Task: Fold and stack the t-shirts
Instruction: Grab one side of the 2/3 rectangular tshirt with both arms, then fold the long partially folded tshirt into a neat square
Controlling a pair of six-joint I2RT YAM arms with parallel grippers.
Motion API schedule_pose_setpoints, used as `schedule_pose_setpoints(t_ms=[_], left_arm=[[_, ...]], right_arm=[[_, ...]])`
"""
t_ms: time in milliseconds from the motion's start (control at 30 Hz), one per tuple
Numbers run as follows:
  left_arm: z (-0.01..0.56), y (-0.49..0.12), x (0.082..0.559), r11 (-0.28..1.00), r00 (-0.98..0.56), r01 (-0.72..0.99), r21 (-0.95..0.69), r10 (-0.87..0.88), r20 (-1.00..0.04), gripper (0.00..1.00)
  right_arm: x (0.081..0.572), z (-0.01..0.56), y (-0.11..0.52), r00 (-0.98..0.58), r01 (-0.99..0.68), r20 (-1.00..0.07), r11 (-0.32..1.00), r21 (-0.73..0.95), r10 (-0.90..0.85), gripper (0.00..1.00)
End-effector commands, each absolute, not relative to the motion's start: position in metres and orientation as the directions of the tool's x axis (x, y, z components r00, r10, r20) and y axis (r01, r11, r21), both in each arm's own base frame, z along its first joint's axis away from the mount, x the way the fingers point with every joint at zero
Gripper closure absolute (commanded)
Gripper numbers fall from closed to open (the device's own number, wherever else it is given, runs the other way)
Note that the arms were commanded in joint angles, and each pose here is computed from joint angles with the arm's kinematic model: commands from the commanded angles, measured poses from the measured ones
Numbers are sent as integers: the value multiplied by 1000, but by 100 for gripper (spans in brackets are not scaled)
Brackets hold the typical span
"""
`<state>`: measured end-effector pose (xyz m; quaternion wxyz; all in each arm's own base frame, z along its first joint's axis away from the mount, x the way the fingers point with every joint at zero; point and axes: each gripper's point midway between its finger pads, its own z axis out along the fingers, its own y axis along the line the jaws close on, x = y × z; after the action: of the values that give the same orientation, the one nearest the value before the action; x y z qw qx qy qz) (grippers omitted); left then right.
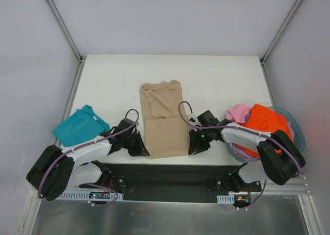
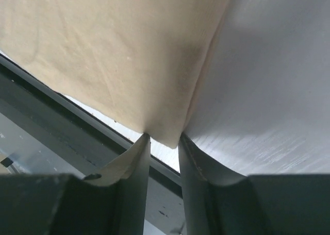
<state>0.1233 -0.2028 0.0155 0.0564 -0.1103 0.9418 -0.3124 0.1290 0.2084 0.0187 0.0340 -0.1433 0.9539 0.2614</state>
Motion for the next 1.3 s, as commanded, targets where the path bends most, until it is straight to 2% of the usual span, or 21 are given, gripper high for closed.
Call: schedule_pose_setpoints(t_ms=[0,33,100,133,333,400,433,500,533,633,767,900,967,1100,1267], left_arm=[[11,-201,118,804,-980,-143,-577,-196,-30,100],[11,-201,118,804,-980,-142,-577,-196,-31,100],[14,-203,117,796,-980,-142,-588,-195,-28,100],[15,-204,116,792,-980,-144,-593,-196,-23,100],[35,-212,103,729,-984,-134,-672,-175,5,100],[49,-215,101,696,-985,-110,-710,-174,-19,100],[57,-217,101,678,-983,-106,-727,-179,-24,100],[79,-220,103,636,-981,-60,-770,-180,-73,100],[96,-223,106,607,-976,-26,-795,-187,-111,100],[122,-226,113,575,-964,33,-818,-197,-178,100],[145,-228,131,589,-940,99,-802,-209,-270,100],[157,-223,173,682,-886,117,-722,-257,-386,100],[163,-220,190,698,-869,106,-708,-280,-407,100],[182,-211,230,732,-818,97,-674,-327,-473,100],[189,-202,260,741,-805,66,-668,-356,-474,100]], right_arm=[[136,14,211,-949,-315,-165,822,474,-268,72],[136,14,211,-949,-314,-163,821,476,-269,74],[134,12,211,-951,-310,-159,819,483,-266,88],[134,14,212,-950,-312,-161,816,488,-267,99],[108,35,209,-952,-304,-146,767,566,-270,99],[93,46,208,-954,-288,-114,743,605,-278,99],[91,57,210,-951,-301,-141,717,629,-276,99],[83,70,210,-951,-296,-136,695,655,-277,99],[87,86,213,-943,-329,-188,674,662,-275,99],[91,105,207,-928,-373,-241,676,635,-285,99],[128,138,202,-912,-399,-337,690,604,-232,99],[182,156,202,-890,-384,-439,730,565,-128,99],[203,174,207,-862,-404,-497,720,564,-95,99],[229,184,211,-856,-398,-512,722,566,-71,99],[269,192,206,-884,-291,-467,762,578,17,99]])
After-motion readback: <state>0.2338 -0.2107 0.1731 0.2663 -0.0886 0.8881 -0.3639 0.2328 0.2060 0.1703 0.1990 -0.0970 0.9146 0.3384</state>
